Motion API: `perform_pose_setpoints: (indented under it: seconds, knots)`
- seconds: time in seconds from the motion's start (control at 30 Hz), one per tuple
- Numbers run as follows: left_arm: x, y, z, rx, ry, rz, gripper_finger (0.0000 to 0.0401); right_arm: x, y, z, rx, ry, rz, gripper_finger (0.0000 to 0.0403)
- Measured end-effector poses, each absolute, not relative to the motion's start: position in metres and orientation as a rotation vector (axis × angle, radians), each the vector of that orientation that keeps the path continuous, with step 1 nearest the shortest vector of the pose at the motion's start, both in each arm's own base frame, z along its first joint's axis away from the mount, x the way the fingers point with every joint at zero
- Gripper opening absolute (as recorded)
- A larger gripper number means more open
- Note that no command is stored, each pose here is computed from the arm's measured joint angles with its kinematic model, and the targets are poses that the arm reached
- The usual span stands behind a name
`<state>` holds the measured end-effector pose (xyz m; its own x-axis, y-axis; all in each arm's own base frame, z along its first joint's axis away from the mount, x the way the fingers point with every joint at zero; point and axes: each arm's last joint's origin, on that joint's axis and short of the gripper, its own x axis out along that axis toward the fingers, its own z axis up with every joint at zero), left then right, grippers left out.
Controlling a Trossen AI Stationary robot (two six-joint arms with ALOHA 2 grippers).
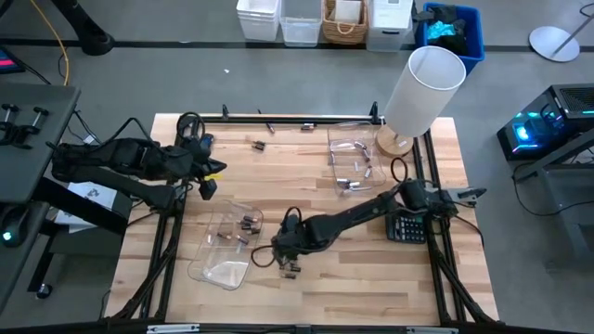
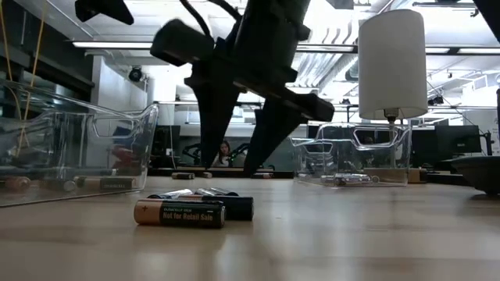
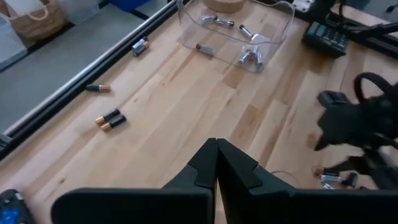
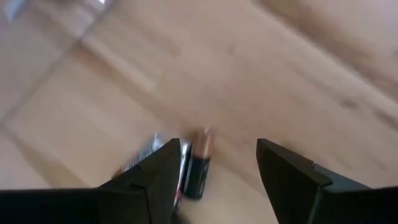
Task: Sort batteries
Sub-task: Put the brown battery into the left transparent bin
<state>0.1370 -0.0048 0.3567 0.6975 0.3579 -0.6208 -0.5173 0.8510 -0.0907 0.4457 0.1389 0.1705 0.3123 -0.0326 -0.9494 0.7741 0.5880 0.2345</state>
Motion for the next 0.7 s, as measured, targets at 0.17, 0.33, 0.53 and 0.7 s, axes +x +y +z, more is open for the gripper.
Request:
perform_pose_setpoints:
  seconds: [0.17,0.33,0.53,0.7]
  knots:
    - [0.139,-0.006,0.359,-0.329,0.598,0.489,0.0000,0.450,0.134,0.163,0.837,1.117,-0.666,0.0203]
    - [0.140,-0.006,0.360,-0.339,0.579,0.485,0.0000,0.448,0.140,0.155,0.846,1.148,-0.674,0.0203]
    - [0.140,-0.006,0.360,-0.340,0.577,0.485,0.0000,0.450,0.141,0.144,0.882,1.153,-0.721,0.0203]
    - [0.140,-0.006,0.360,-0.340,0.578,0.486,0.0000,0.445,0.144,0.143,0.879,1.187,-0.747,0.0203]
